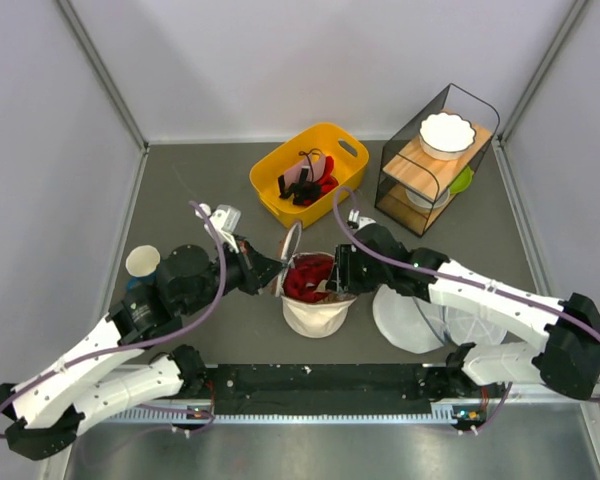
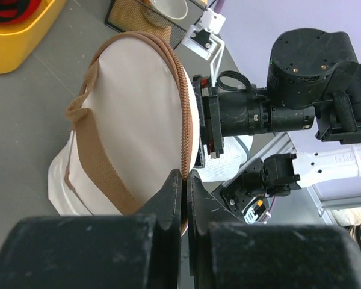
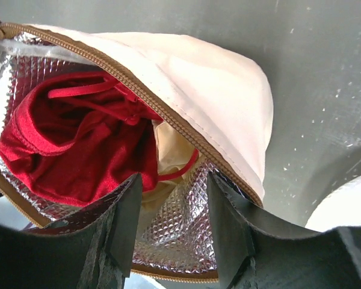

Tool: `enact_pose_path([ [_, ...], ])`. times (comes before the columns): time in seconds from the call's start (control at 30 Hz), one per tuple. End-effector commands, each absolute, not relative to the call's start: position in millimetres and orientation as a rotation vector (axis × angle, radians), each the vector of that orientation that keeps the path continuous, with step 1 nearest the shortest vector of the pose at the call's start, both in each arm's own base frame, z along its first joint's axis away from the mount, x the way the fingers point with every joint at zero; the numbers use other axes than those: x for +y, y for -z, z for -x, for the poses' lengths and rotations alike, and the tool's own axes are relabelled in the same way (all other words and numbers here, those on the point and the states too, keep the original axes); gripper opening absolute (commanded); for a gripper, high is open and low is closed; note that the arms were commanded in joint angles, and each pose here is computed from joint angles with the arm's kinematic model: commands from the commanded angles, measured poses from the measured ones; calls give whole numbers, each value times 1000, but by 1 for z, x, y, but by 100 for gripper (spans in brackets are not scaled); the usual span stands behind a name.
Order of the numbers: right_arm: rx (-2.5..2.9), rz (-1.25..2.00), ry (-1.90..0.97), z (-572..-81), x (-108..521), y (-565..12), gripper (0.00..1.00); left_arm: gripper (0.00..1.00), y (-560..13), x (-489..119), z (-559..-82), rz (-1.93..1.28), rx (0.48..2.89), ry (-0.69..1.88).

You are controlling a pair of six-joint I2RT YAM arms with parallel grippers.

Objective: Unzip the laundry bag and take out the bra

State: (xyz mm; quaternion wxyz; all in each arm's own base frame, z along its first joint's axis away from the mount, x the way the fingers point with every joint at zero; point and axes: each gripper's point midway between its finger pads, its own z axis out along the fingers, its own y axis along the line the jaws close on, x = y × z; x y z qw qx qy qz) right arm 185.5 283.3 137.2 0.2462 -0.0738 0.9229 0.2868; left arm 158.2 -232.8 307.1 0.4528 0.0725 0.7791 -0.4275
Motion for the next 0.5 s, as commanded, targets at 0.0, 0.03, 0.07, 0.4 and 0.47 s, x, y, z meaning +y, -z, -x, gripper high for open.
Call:
enact_pose_path([
  [0.0,2464,173,-684,-193,268,-138,47,0,-304,-216,-162,-107,1913,1036],
  [0.03,2471,175,-675,-192,267,-135,47,0,-293,-212,-162,-93,1923,1026],
  [0.07,2475,174,-679,-192,267,-134,47,0,-286,-211,-162,-65,1935,1028],
  [0.4,2332,261,-876,-191,301,-203,54,0,-260,-225,-154,4,1928,1232],
  [0.47,2318,303,-937,-186,313,-212,58,0,-262,-225,-153,-1,1923,1235],
])
